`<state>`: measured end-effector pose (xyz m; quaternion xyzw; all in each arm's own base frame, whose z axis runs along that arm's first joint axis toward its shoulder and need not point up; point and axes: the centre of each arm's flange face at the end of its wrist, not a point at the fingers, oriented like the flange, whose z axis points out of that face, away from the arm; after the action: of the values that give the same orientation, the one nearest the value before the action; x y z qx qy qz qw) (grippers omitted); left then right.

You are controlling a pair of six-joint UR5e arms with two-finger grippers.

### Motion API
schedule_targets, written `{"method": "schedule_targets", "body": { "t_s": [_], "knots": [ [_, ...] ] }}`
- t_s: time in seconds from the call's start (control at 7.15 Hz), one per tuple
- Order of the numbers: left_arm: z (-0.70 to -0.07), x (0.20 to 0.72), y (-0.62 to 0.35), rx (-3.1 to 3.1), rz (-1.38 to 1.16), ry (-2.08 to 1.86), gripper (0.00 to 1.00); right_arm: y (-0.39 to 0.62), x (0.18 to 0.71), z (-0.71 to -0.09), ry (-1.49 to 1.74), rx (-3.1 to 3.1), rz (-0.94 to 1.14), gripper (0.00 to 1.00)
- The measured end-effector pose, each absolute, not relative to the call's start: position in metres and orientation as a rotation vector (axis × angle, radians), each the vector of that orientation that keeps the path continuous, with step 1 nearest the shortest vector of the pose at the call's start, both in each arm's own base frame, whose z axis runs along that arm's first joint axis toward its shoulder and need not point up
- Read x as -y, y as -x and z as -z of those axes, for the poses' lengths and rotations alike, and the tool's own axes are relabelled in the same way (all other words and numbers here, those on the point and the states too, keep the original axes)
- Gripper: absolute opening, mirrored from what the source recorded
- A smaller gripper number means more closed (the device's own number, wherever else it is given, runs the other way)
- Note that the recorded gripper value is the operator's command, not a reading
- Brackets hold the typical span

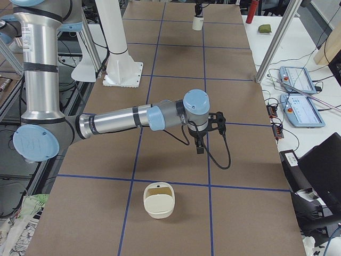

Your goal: Left arm hands cup to right arm to dump lemon

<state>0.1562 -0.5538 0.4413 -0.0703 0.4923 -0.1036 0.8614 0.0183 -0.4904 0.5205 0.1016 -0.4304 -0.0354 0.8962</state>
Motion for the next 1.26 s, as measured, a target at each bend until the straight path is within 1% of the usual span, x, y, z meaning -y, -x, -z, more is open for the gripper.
{"method": "schedule_targets", "body": {
  "t_s": [0.28, 0.56, 0.7, 0.98, 1.26],
  "knots": [
    [-0.371, 0.577, -0.170, -1.026, 0.228, 0.159, 0.00, 0.036, 0.510, -0.476, -0.293, 0.920, 0.171, 0.98],
    [-0.298, 0.587, -0.232, -1.058, 0.115, 0.136, 0.00, 0.100, 0.540, -0.410, -0.354, 0.956, 0.222, 0.97],
    [-0.261, 0.594, -0.267, -1.075, 0.071, 0.135, 0.00, 0.123, 0.547, -0.384, -0.412, 0.976, 0.262, 0.98],
    [-0.192, 0.620, -0.324, -1.094, 0.069, 0.167, 0.00, 0.166, 0.549, -0.342, -0.595, 0.968, 0.326, 0.98],
    [-0.162, 0.642, -0.356, -1.104, 0.109, 0.200, 0.00, 0.227, 0.531, -0.316, -0.819, 0.959, 0.303, 0.98]
  ]
}}
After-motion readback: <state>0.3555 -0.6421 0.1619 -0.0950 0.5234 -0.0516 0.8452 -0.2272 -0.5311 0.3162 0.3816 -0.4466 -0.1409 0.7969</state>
